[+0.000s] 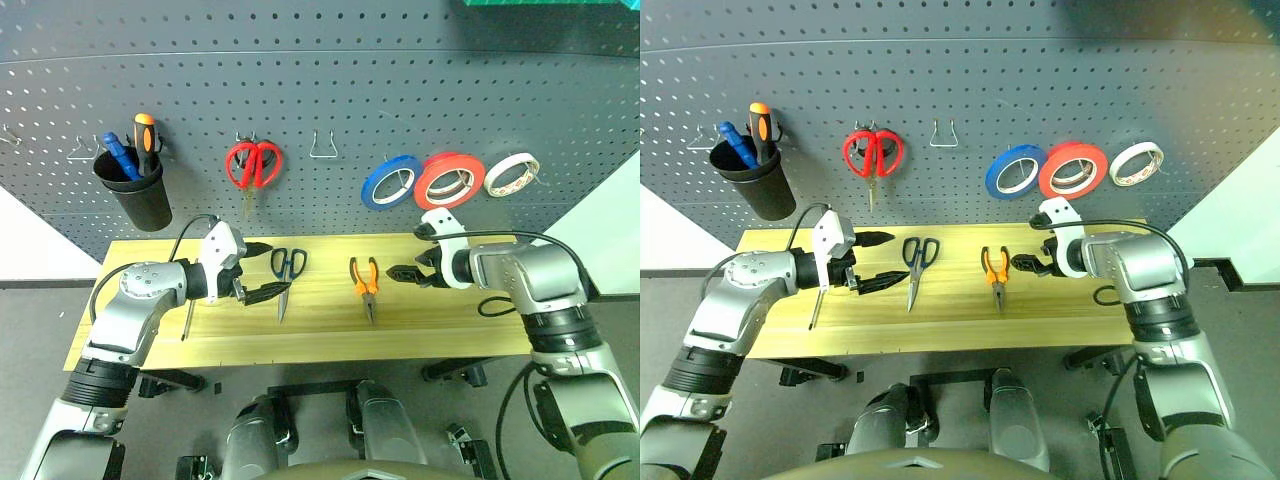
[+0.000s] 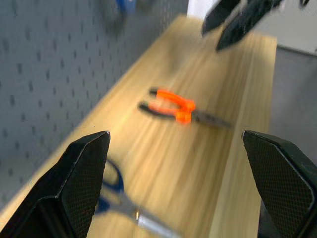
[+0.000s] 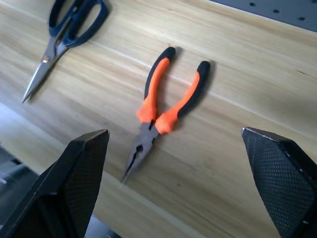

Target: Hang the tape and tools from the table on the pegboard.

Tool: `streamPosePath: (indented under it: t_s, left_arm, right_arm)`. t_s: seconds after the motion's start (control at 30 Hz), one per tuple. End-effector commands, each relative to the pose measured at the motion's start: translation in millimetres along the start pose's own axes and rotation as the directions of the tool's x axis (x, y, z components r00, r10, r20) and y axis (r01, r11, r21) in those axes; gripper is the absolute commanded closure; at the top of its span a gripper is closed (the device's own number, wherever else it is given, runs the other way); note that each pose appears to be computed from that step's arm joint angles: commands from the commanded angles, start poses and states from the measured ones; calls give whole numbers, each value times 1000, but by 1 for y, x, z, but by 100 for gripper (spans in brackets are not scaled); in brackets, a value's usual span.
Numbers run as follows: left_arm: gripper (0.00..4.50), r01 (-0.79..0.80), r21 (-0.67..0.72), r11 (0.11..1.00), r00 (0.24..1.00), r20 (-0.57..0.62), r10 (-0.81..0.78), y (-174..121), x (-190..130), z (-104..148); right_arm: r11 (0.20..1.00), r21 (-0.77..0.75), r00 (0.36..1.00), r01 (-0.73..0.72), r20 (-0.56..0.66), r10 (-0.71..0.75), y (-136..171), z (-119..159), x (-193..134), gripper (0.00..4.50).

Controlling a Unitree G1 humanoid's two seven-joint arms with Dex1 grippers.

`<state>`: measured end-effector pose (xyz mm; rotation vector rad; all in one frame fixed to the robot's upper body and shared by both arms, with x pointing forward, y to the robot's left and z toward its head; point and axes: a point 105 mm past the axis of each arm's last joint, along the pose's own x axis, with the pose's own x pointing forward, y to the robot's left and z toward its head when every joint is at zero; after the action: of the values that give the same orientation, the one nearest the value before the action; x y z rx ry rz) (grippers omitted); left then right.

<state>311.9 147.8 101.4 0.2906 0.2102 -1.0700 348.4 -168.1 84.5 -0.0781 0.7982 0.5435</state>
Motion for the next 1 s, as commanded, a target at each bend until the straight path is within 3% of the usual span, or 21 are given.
streamPosePath:
  t_s: [0.03, 0.6, 1.0]
  left_arm:
    - [0, 18, 37, 999, 1000, 5, -19, 4, 6, 3]
    - [0, 82, 104, 991, 996, 13, -84, 3, 48, 4]
    - [0, 54, 108, 993, 998, 13, -56, 7, 53, -1]
  right_arm:
    - [1000, 7, 1000, 18, 1, -18, 3, 7, 4, 3]
    - [995, -1, 995, 95, -25, -95, 13, 15, 23, 3]
    - [994, 62, 996, 85, -6, -85, 27, 28, 40, 3]
